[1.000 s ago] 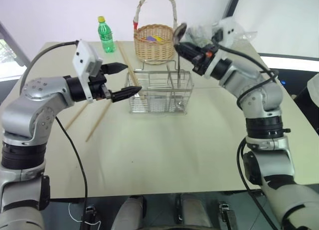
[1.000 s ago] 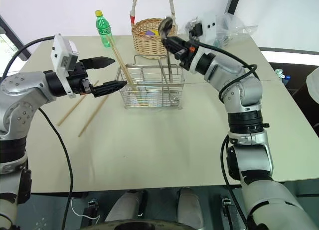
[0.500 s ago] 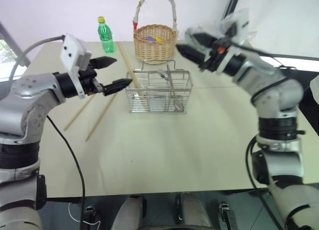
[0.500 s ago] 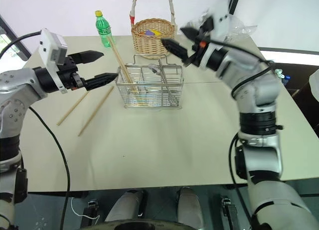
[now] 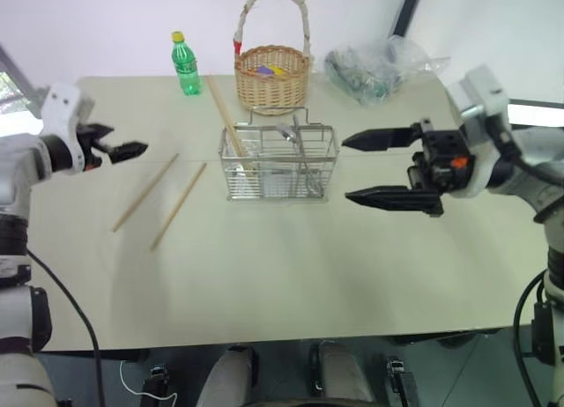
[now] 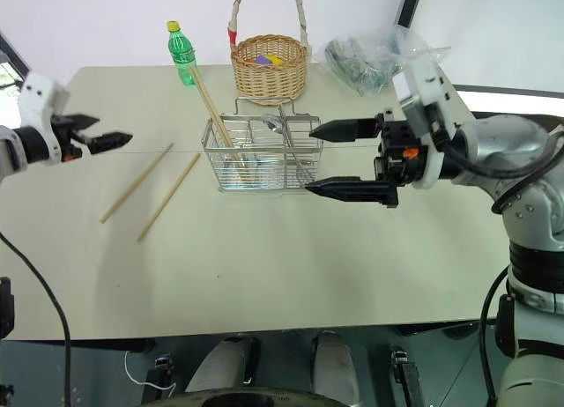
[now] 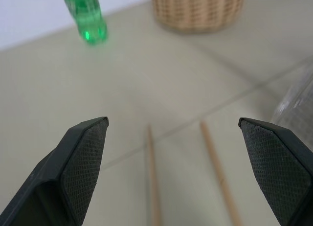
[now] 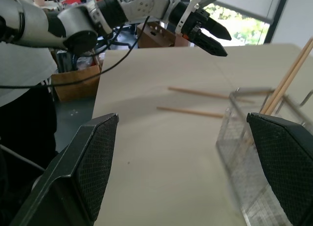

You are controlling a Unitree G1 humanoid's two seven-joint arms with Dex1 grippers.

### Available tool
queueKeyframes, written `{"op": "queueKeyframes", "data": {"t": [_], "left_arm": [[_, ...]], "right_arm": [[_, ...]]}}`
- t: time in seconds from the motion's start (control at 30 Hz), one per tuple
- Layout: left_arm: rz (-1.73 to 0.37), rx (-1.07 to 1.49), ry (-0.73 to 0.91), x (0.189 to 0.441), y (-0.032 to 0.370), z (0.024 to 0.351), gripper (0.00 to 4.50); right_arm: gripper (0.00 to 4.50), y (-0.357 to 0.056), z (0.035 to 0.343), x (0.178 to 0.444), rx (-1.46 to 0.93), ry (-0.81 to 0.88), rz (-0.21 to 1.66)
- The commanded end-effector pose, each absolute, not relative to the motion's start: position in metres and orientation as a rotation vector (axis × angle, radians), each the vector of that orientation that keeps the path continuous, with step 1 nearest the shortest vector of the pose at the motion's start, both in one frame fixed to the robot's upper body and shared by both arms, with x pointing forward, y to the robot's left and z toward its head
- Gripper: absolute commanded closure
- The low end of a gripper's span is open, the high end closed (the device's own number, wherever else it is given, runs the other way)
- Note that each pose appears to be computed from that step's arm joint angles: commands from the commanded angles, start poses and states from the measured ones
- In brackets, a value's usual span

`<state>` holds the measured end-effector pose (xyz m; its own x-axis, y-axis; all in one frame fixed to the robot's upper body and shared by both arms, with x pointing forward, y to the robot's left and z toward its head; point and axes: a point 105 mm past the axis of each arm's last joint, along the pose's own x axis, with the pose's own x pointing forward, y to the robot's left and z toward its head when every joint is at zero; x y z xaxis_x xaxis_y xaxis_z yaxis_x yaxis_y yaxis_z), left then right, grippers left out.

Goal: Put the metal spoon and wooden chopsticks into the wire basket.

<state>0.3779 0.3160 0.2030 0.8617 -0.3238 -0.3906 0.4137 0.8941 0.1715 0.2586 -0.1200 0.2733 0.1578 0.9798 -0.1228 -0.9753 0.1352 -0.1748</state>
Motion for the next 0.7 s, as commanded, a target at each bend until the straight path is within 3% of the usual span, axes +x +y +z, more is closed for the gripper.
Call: {"op": "queueKeyframes", "data": {"t": [0.03,0.3,0.7], "left_arm": [[-0.42,0.286,0.426,0.374,0.33,0.19,0.0],[-0.394,0.252,0.566,0.38,0.336,0.138,0.0],[-0.366,0.306,0.675,0.4,0.314,0.119,0.0]], "right_arm": [[0.17,-0.116,0.283,0.248,-0.24,-0.094,1.393],[0.17,-0.119,0.278,0.239,-0.199,-0.067,1.343],[0.17,-0.12,0.279,0.238,-0.182,-0.053,1.305]]}}
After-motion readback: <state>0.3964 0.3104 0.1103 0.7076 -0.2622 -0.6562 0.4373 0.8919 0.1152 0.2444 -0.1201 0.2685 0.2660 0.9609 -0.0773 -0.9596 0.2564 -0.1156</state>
